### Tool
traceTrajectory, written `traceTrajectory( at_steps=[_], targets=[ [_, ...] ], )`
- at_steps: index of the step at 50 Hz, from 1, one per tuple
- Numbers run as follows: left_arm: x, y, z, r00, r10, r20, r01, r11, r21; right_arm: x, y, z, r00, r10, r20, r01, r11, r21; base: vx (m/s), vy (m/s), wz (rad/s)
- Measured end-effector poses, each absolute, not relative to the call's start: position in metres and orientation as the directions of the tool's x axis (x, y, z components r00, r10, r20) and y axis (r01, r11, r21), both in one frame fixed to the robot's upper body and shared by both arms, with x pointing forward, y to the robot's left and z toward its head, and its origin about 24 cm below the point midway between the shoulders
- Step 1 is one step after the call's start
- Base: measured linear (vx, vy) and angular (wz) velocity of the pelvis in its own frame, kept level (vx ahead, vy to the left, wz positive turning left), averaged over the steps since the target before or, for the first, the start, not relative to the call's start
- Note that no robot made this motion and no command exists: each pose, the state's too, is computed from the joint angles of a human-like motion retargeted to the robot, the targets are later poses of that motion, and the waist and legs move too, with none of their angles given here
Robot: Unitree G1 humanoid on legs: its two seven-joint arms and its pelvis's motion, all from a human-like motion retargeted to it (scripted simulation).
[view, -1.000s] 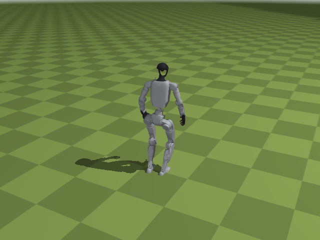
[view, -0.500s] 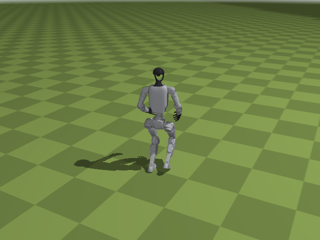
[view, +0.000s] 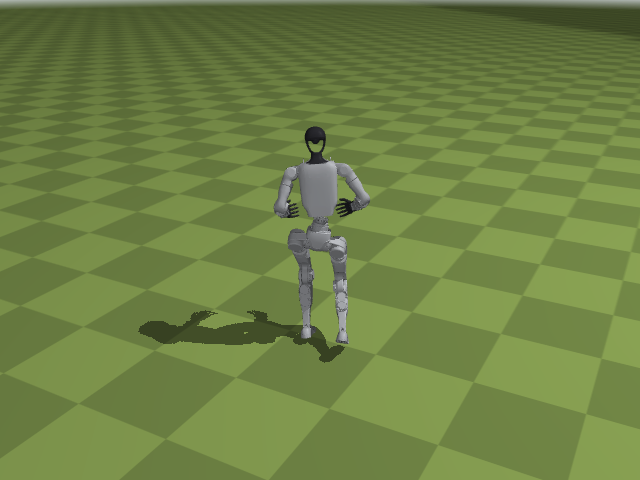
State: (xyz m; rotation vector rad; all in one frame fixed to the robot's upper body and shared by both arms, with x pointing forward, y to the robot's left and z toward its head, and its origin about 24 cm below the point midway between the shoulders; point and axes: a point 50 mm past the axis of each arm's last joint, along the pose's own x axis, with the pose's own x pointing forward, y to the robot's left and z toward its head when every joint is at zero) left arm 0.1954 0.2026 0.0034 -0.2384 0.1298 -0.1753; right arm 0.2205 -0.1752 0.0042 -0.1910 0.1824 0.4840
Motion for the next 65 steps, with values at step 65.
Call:
traceTrajectory(
  at_steps=[65],
  targets=[
    [0.205, 0.186, 0.025, 1.000, -0.006, 0.021, 0.009, 0.990, -0.138, 0.243, -0.165, 0.061, 0.951, 0.257, 0.169, -0.211, 0.945, -0.249, -0.47, -0.04, 0.44]
  ],
)
